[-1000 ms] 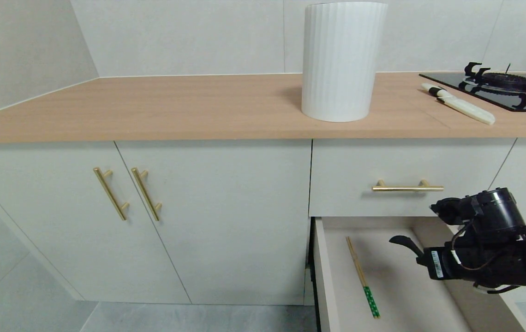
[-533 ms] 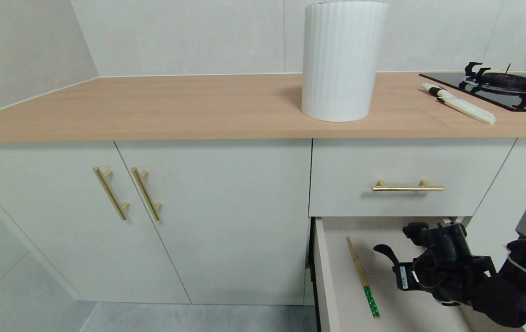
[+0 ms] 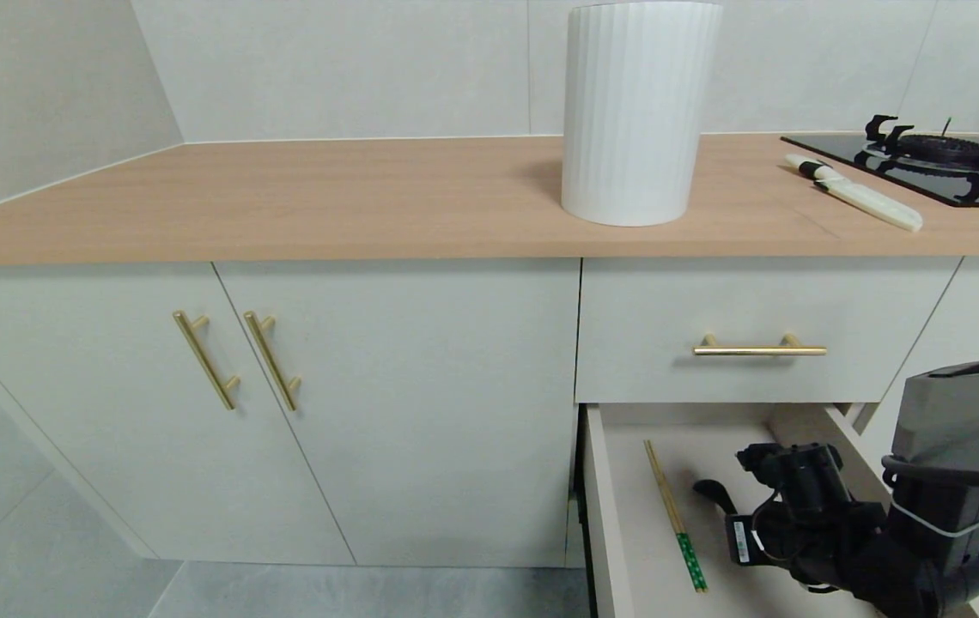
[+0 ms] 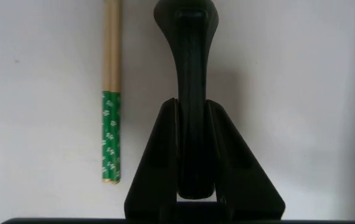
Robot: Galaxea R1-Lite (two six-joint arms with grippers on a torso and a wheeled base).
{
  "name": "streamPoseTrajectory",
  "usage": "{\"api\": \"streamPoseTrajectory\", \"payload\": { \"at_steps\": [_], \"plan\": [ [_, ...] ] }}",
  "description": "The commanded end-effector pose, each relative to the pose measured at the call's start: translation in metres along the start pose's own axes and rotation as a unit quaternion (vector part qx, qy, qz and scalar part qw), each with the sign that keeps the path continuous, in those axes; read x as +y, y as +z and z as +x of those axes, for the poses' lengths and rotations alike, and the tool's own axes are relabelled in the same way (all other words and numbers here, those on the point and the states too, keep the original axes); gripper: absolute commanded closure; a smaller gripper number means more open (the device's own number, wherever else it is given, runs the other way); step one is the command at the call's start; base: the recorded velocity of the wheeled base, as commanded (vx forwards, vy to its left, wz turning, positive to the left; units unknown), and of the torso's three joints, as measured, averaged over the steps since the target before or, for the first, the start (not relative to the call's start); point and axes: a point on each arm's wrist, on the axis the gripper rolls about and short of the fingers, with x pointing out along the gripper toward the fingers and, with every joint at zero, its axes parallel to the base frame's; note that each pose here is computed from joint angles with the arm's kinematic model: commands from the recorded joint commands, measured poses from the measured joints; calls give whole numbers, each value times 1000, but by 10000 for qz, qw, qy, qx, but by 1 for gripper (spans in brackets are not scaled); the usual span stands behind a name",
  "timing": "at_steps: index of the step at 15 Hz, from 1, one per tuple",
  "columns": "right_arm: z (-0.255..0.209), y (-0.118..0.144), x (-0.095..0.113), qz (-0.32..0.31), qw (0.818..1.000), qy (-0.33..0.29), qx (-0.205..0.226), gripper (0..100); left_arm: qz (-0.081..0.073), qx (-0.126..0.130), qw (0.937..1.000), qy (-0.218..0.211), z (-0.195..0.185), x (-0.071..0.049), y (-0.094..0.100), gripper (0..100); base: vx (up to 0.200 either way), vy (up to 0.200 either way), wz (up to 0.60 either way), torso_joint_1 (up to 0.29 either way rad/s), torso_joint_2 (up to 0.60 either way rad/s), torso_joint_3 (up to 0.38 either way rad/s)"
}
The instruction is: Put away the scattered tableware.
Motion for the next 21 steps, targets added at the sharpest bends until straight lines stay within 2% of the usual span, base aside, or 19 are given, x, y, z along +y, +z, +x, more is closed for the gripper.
{"api": "streamPoseTrajectory", "payload": {
  "at_steps": [1, 6, 7, 14, 18, 21],
  "plan": [
    [2, -2, 0, 11, 10000, -10, 33, 100, 2, -1, 10000, 0, 0, 0, 0, 0, 0, 0, 0, 0, 0, 0],
    [1, -1, 0, 29, 10000, -7, 18, 100, 2, -1, 10000, 0, 0, 0, 0, 0, 0, 0, 0, 0, 0, 0],
    [1, -1, 0, 29, 10000, -7, 18, 0, 2, -1, 10000, 0, 0, 0, 0, 0, 0, 0, 0, 0, 0, 0],
    [-7, 5, 0, 122, 9999, 27, -99, 0, 2, -1, 10000, 0, 0, 0, 0, 0, 0, 0, 0, 0, 0, 0],
    [-70, 33, -3, 191, 9971, 162, -715, 0, 2, -1, 10000, 0, 0, 0, 0, 0, 0, 0, 0, 0, 0, 0],
    [-120, 38, -8, 228, 9964, 242, -783, 0, -6, -1, 10000, 0, 0, 0, 0, 0, 0, 0, 0, 0, 0, 0]
  ]
}}
